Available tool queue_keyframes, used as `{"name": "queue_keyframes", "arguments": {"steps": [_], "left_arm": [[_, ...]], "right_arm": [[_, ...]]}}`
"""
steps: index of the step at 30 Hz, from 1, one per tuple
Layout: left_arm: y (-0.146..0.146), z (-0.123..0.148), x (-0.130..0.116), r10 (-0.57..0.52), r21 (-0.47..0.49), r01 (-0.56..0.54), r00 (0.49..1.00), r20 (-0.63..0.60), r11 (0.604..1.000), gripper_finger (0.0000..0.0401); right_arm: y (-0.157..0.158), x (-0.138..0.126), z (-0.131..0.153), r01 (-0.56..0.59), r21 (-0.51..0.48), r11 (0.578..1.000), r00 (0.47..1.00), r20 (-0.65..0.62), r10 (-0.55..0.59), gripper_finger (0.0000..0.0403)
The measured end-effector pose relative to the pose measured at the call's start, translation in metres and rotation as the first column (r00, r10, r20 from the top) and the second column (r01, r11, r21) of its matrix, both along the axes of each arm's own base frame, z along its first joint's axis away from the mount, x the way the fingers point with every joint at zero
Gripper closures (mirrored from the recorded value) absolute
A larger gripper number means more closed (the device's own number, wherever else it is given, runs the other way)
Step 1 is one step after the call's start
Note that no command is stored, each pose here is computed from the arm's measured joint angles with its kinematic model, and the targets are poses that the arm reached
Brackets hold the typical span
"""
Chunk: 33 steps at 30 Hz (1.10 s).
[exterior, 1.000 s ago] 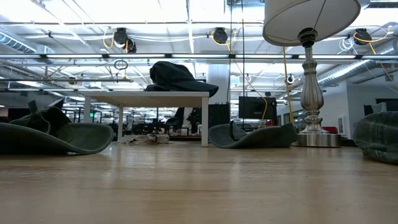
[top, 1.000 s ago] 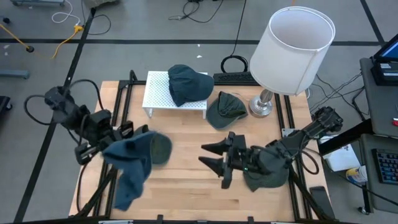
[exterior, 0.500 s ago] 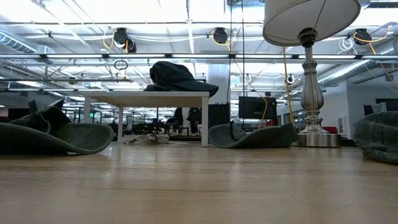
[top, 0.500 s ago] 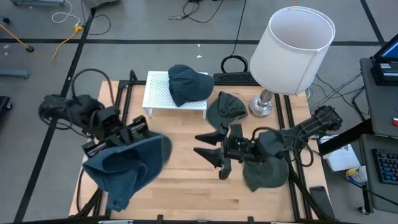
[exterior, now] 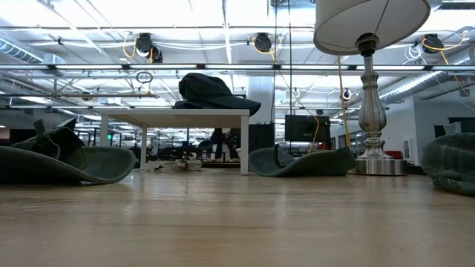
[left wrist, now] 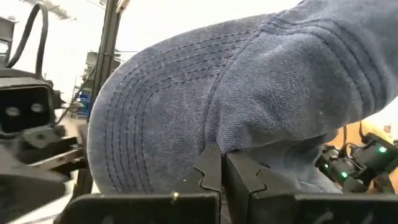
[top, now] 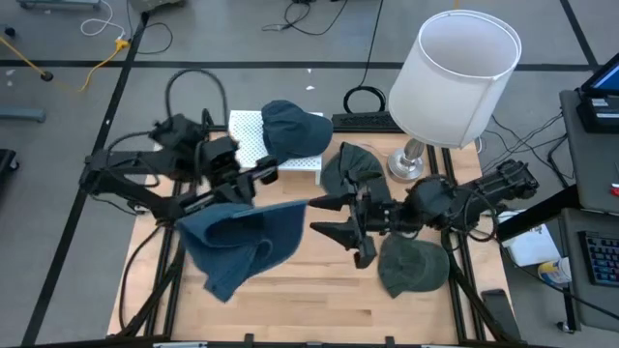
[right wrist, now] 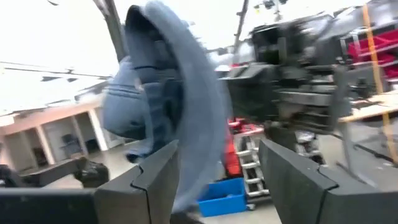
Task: Pick & Place hat
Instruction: Stack the blue cap on the blue cap on the shelf
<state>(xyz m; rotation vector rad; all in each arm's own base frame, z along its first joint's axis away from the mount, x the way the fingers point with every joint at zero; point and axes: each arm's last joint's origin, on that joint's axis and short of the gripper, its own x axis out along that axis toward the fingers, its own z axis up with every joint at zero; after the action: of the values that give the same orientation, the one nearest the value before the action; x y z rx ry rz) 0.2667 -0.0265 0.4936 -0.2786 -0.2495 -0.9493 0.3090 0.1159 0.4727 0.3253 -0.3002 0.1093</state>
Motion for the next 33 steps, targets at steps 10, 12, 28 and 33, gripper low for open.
{"name": "queue_keyframes", "arguments": {"steps": [10,12,28,33], "left_arm": [[0.020,0.011,0.049,-0.028,0.021,0.028,0.999,-0.026,0.999,0.0401],[0.022,0.011,0.053,-0.022,0.022,0.023,0.999,-0.026,1.000,0.0401],[0.021,0.012,0.054,0.019,-0.021,-0.019,0.999,-0.038,1.000,0.0401],[0.021,0.012,0.054,0.028,-0.027,-0.029,0.999,-0.038,0.999,0.0401]], "right_arm": [[0.001,-0.024,0.018,-0.112,-0.038,0.993,0.991,0.064,0.114,0.0201],[0.005,-0.031,0.021,-0.123,-0.051,0.991,0.989,0.079,0.126,0.0218],[0.014,-0.036,0.014,-0.015,-0.062,0.998,0.999,-0.030,0.014,0.0325],[0.015,-0.036,0.014,-0.025,-0.054,0.998,0.999,-0.031,0.023,0.0233]]}}
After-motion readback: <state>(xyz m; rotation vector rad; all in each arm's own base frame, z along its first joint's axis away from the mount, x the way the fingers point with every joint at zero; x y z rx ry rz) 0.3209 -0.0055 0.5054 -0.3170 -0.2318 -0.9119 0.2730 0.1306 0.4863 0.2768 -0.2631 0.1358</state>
